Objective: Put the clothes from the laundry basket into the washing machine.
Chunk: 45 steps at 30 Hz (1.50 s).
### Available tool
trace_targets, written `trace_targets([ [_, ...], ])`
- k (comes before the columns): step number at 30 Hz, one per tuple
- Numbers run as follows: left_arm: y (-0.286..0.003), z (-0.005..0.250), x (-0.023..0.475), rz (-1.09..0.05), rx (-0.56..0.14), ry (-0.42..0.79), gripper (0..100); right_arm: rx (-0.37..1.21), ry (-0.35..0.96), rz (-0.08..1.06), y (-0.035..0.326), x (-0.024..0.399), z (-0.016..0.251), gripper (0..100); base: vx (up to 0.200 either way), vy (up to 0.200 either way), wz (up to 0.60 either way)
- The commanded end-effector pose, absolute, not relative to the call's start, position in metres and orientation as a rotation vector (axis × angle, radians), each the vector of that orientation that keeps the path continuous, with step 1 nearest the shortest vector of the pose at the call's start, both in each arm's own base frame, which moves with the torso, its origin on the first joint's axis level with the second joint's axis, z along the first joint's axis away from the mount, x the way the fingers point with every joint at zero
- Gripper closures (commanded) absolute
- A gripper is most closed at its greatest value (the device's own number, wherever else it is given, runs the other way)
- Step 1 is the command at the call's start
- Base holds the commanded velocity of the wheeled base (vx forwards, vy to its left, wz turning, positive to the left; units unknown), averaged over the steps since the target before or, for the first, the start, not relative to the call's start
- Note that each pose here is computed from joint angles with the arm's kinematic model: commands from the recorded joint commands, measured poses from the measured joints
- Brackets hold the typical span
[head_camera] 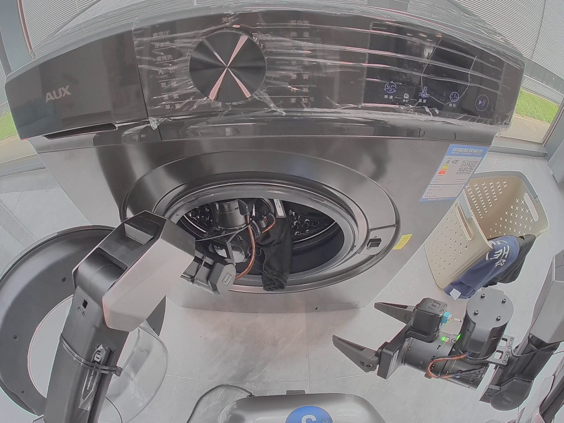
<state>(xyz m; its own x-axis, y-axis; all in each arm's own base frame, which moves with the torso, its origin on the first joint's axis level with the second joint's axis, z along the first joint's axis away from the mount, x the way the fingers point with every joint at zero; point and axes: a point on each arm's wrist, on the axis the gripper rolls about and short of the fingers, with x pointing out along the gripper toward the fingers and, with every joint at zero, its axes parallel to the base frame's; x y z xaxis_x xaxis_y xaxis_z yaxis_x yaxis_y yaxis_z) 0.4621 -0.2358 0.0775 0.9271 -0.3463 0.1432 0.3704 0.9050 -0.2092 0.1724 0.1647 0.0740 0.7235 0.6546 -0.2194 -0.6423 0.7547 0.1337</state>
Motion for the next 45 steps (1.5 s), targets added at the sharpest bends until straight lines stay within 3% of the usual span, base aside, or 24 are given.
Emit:
trace_targets([
  [1, -0.234, 0.066, 0.484, -0.289, -0.293, -0.072, 100, 0.057, 0.25, 0.719, 0.166, 0.173, 0.075, 0, 0.0, 0.0, 0.0],
  [5, -0.234, 0.075, 0.478, -0.293, -0.327, -0.052, 100, 0.054, 0.259, 0.718, 0.167, 0.174, 0.072, 0, 0.0, 0.0, 0.0],
  [6, -0.234, 0.074, 0.476, -0.292, -0.325, -0.037, 0, 0.055, 0.259, 0.717, 0.167, 0.174, 0.072, 0, 0.0, 0.0, 0.0],
  [8, -0.233, 0.075, 0.474, -0.292, -0.325, -0.022, 0, 0.055, 0.259, 0.717, 0.167, 0.174, 0.072, 0, 0.0, 0.0, 0.0],
  [11, -0.233, 0.087, 0.456, -0.298, -0.394, 0.046, 0, 0.055, 0.259, 0.716, 0.167, 0.174, 0.072, 0, 0.0, 0.0, 0.0],
  [14, -0.229, 0.093, 0.439, -0.305, -0.381, 0.167, 0, 0.053, 0.264, 0.717, 0.167, 0.174, 0.071, 0, 0.0, 0.0, 0.0],
  [16, -0.229, 0.093, 0.437, -0.307, -0.378, 0.178, 0, 0.052, 0.265, 0.717, 0.167, 0.174, 0.071, 0, 0.0, 0.0, 0.0],
  [17, -0.229, 0.087, 0.424, -0.357, -0.357, 0.269, 0, 0.053, 0.266, 0.723, 0.168, 0.173, 0.071, 0, 0.0, 0.0, 0.0],
  [29, -0.235, 0.038, 0.424, -0.343, -0.307, 0.388, 0, 0.049, 0.269, 0.739, 0.172, 0.17, 0.07, 0, 0.0, 0.0, 0.0],
  [30, -0.235, 0.037, 0.424, -0.337, -0.301, 0.395, 100, 0.049, 0.271, 0.742, 0.172, 0.17, 0.07, 0, 0.0, 0.0, 0.0],
  [35, -0.232, 0.037, 0.428, -0.32, -0.29, 0.421, 100, 0.051, 0.265, 0.741, 0.173, 0.171, 0.071, 0, 0.0, 0.0, 0.0],
  [40, -0.237, 0.04, 0.438, -0.316, -0.316, 0.374, 100, 0.05, 0.268, 0.741, 0.173, 0.171, 0.07, 0, 0.0, 0.0, 0.0],
  [42, -0.24, 0.045, 0.442, -0.306, -0.356, 0.339, 100, 0.048, 0.276, 0.74, 0.174, 0.171, 0.068, 0, 0.0, 0.0, 0.0],
  [43, -0.242, 0.052, 0.445, -0.303, -0.431, 0.306, 100, 0.045, 0.281, 0.741, 0.174, 0.171, 0.067, 0, 0.0, 0.0, 0.0],
  [45, -0.241, 0.061, 0.449, -0.299, -0.491, 0.26, 100, 0.047, 0.281, 0.741, 0.174, 0.171, 0.067, 0, 0.0, 0.0, 0.0],
])
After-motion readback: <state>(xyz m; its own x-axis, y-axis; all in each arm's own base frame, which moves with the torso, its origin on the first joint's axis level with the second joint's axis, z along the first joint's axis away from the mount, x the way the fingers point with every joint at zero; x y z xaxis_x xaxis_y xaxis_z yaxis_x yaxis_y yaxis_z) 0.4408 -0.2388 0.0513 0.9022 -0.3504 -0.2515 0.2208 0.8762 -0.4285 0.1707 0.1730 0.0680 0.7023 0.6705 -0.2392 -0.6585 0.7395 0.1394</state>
